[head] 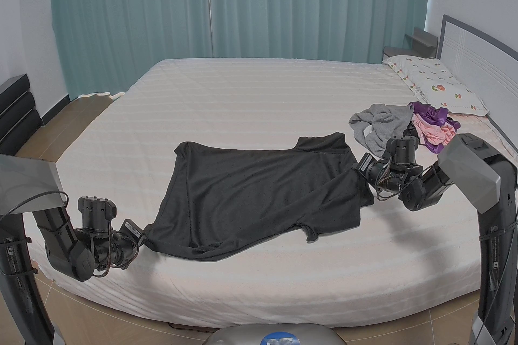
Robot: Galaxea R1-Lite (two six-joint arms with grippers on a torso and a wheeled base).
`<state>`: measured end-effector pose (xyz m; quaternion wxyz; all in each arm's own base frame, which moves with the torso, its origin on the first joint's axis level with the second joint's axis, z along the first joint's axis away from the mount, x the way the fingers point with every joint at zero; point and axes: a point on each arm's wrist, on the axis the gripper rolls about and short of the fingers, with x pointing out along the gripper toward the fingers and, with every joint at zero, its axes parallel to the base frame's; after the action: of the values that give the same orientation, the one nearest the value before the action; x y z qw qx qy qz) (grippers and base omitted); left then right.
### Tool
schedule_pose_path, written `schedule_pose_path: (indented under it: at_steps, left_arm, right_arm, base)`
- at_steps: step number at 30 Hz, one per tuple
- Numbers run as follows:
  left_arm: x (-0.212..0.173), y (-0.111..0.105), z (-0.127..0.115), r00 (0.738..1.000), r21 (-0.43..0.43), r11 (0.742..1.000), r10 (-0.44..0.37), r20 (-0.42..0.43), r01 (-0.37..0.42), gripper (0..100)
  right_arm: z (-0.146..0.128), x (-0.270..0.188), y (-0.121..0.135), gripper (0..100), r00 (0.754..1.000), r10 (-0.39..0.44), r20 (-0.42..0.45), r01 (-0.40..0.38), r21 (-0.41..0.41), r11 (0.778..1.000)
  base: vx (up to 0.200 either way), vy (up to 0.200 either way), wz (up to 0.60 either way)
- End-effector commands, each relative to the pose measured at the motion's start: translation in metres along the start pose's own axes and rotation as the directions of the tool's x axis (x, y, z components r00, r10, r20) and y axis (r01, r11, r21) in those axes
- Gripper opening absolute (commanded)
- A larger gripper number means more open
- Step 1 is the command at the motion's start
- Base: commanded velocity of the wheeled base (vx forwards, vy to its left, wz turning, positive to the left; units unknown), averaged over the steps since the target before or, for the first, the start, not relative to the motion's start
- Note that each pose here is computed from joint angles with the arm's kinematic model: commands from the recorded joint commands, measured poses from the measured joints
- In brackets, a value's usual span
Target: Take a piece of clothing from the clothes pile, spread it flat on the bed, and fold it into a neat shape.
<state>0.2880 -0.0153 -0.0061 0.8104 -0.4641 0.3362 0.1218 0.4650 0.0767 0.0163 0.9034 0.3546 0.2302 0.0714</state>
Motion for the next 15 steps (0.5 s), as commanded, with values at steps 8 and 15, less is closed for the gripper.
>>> schedule_pose_path:
  at_steps: [8, 15]
  left_arm:
    - [-0.001, 0.002, -0.001, 1.000, 0.000, 1.000, 0.004, -0.003, -0.004, 0]
    - [-0.002, 0.003, -0.002, 1.000, -0.002, 1.000, 0.007, -0.007, -0.007, 0]
  right_arm:
    - [-0.005, -0.002, -0.013, 100, 0.999, -0.033, -0.020, 0.034, 0.014, 0.999]
    - [0.010, -0.057, -0.004, 100, 0.998, -0.023, -0.066, 0.025, 0.031, 0.999]
  base:
    - [0.000, 0.000, 0.00]
    - [0.000, 0.000, 0.00]
